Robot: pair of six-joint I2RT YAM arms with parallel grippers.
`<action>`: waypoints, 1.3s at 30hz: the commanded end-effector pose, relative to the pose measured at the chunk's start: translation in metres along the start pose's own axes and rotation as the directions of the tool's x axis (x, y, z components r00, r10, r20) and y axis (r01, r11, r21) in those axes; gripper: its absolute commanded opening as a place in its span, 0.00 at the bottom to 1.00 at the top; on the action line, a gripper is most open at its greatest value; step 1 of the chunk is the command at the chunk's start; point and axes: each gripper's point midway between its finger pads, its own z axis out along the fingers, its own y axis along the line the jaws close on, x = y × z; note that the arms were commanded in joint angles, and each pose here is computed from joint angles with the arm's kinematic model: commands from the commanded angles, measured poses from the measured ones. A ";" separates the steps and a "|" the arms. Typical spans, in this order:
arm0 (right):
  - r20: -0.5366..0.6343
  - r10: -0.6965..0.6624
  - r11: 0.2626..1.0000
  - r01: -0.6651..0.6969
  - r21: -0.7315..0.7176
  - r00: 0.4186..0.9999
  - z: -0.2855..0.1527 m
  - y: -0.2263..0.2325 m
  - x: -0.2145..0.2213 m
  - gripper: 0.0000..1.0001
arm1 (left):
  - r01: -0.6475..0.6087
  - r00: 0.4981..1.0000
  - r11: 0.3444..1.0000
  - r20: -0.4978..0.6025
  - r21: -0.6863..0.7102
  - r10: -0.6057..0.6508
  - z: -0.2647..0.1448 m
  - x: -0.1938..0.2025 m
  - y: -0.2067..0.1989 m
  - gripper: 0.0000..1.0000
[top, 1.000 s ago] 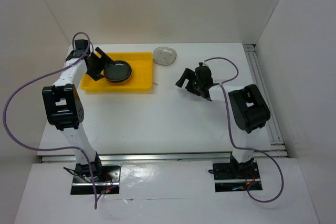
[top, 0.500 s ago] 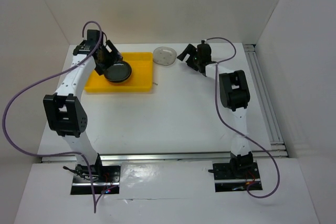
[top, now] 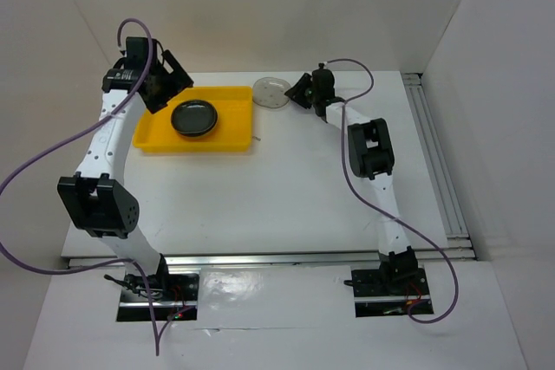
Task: Place the plates into the plastic bin on the countertop
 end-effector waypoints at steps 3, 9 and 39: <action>-0.211 0.057 0.985 -0.020 0.171 0.976 0.015 -0.061 0.097 0.39 | -0.020 0.999 1.000 -0.035 0.021 0.020 0.006 0.005 -0.003 1.00; -0.103 0.137 0.946 -0.099 0.308 0.985 -0.007 -0.066 0.077 0.00 | -0.063 0.997 0.997 -0.044 0.042 0.065 0.009 0.004 -0.006 1.00; 0.158 -0.062 0.991 0.080 -0.107 0.986 -0.322 0.131 0.039 0.00 | -0.445 0.794 0.641 -0.055 0.625 0.605 -0.021 0.185 -0.159 0.85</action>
